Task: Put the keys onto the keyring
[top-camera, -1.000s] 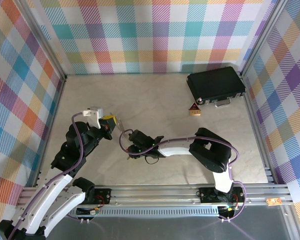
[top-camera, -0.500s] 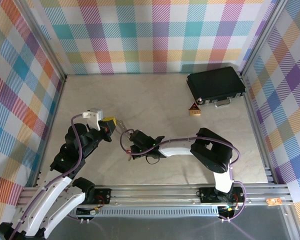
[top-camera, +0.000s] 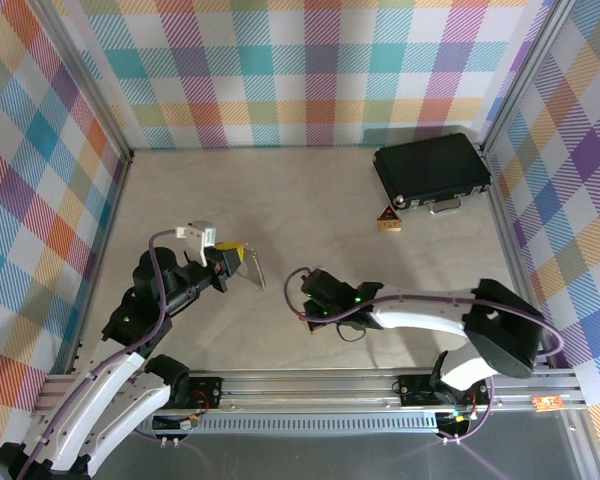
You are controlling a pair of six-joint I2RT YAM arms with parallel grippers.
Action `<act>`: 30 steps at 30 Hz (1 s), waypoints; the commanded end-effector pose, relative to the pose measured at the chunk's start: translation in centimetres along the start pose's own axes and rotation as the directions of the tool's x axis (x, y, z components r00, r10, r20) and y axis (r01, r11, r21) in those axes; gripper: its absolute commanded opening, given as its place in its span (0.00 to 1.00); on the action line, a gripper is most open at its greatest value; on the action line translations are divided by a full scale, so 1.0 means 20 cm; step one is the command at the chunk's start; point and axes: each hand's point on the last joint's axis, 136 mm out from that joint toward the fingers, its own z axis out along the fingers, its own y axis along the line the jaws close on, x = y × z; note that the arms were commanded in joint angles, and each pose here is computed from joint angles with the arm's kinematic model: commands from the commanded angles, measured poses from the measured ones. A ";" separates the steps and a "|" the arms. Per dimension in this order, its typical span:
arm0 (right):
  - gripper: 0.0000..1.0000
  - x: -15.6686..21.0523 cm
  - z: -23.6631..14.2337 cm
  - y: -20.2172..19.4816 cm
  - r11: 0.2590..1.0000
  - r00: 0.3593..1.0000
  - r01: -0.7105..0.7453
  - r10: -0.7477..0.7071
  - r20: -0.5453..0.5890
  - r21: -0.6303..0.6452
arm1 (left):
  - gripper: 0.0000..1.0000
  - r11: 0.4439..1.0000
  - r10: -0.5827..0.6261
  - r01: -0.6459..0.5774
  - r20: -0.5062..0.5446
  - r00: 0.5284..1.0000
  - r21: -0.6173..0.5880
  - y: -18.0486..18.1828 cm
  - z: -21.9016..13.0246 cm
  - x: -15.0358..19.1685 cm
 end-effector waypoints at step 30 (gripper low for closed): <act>0.42 0.20 -0.22 -0.40 0.987 0.984 -0.124 0.136 -0.114 0.105 | 0.00 0.934 0.162 -0.097 -0.164 0.973 0.344 -0.45 0.07 0.35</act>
